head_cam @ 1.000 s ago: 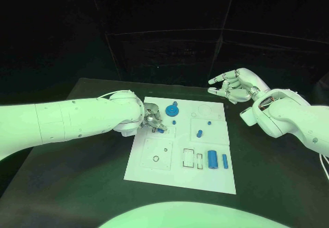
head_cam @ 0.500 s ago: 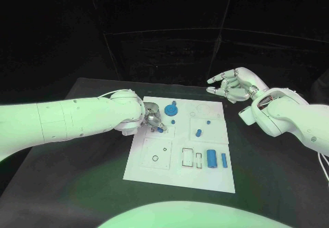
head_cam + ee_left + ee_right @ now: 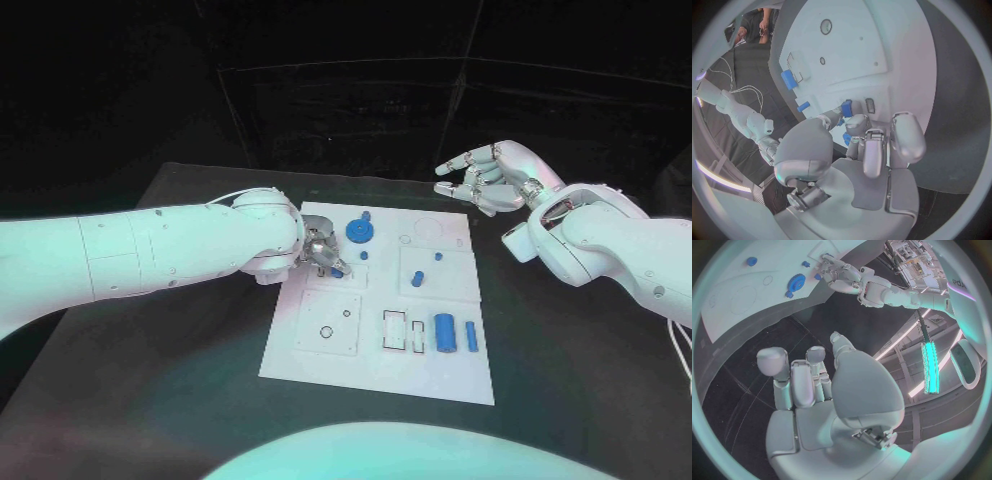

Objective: Assemble the parts on the task board

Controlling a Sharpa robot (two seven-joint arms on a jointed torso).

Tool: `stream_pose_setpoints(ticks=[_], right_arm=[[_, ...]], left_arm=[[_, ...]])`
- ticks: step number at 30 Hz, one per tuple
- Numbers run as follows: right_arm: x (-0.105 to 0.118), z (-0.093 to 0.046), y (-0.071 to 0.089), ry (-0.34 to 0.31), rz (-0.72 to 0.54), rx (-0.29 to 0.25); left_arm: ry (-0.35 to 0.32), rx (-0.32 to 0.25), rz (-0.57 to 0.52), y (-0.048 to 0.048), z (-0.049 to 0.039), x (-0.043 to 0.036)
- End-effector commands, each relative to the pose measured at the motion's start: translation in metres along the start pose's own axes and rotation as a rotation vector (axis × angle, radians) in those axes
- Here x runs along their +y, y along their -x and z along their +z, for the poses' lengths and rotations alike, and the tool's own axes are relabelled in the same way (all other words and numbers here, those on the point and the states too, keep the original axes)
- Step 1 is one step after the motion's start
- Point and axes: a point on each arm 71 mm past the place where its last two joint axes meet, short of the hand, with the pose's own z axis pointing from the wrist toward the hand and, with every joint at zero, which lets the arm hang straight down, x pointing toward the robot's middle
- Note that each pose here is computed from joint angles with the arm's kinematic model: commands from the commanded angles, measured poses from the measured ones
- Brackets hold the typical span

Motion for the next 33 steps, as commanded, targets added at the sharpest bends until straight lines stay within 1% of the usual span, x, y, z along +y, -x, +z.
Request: stream_pose_setpoints(ticks=[1, 25, 33], right_arm=[[0.0012, 0.0006, 0.0001, 0.001, 0.004, 0.005], [0.001, 0.001, 0.0, 0.003, 0.004, 0.004], [0.0009, 0.0009, 0.0, 0.003, 0.004, 0.006]], left_arm=[[0.004, 0.02, 0.012, -0.0035, 0.0006, 0.0001], [0.005, 0.004, 0.006, -0.0012, 0.0028, -0.0013], [0.008, 0.003, 0.006, -0.0005, 0.0034, -0.0006]])
